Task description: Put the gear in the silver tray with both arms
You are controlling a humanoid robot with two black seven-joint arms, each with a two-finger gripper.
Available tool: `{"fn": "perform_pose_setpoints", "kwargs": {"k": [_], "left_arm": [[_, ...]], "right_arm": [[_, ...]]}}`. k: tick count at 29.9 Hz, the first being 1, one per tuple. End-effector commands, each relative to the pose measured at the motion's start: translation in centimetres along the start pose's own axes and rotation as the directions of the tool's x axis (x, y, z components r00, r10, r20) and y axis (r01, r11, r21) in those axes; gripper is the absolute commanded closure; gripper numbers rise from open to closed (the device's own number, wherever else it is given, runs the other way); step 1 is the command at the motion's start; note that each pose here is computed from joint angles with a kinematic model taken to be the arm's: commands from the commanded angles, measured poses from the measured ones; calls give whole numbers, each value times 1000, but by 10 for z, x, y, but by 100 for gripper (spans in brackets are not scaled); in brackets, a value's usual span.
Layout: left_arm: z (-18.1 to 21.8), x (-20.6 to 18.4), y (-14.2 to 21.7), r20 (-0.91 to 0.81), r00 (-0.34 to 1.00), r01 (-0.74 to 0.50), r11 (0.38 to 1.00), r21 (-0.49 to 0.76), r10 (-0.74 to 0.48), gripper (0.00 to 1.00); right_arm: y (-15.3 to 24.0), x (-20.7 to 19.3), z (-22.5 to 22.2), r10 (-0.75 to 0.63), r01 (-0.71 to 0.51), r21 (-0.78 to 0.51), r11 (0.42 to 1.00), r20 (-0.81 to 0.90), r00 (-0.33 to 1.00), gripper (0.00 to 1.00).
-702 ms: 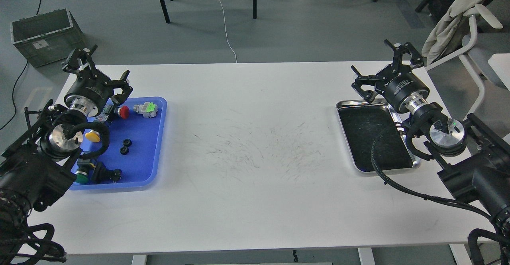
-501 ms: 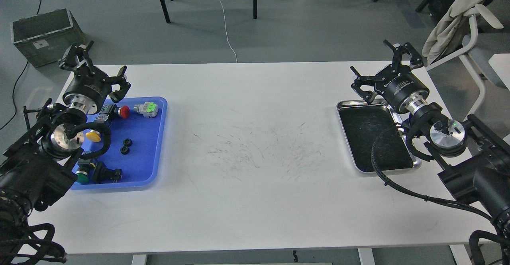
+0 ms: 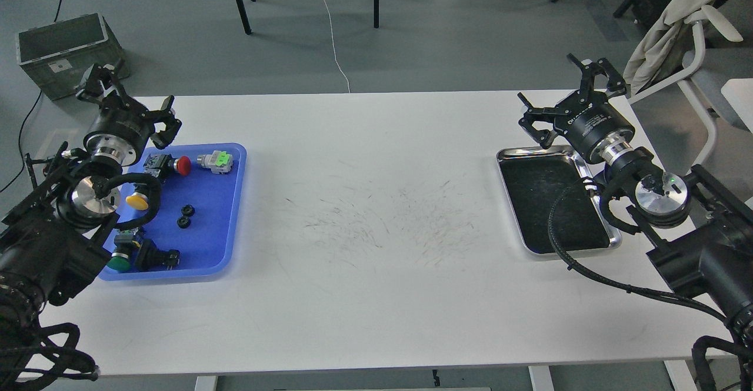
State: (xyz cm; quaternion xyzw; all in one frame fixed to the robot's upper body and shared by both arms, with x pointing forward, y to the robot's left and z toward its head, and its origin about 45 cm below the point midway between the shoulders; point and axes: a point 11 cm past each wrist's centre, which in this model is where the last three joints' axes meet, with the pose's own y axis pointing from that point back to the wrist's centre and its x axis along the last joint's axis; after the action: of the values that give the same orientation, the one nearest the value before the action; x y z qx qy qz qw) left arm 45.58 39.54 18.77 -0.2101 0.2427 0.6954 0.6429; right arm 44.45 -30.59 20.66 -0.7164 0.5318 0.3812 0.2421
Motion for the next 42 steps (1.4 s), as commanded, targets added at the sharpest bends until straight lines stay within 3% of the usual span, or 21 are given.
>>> {"fn": "perform_pose_setpoints", "kwargs": {"k": [1,7,13,20,26,31,36,42], "left_arm": [[0,-4,0,6,999,38,999,11,-38,1],[-5,-7,2,60,995,77,996,51,-80,1],[21,-13,10,244,954,149,982,115,-173,1],[50,-23,41,589,739,186,939,288,-327,1],[91,-9,81,771,486,114,905,411,-412,1],[96,-13,114,820,207,68,844,531,-533,1],[74,-10,136,732,-192,-56,752,657,-654,1],[65,0,134,599,-472,-215,744,633,-646,1]], "right_arm": [[-2,-2,1,-4,4,0,1000,1,1000,1],[-7,-9,-1,-23,23,3,1000,0,1000,1],[-12,-19,0,-34,34,-17,999,-15,999,1],[-12,-23,-11,-41,40,-22,999,-55,998,1],[-7,-24,-26,-42,42,-6,999,-85,996,1],[-3,-23,-43,-27,27,3,1000,-125,992,1],[9,-25,-55,-29,25,-23,999,-204,979,1],[19,-10,-64,23,-29,-21,999,-235,972,1]]}}
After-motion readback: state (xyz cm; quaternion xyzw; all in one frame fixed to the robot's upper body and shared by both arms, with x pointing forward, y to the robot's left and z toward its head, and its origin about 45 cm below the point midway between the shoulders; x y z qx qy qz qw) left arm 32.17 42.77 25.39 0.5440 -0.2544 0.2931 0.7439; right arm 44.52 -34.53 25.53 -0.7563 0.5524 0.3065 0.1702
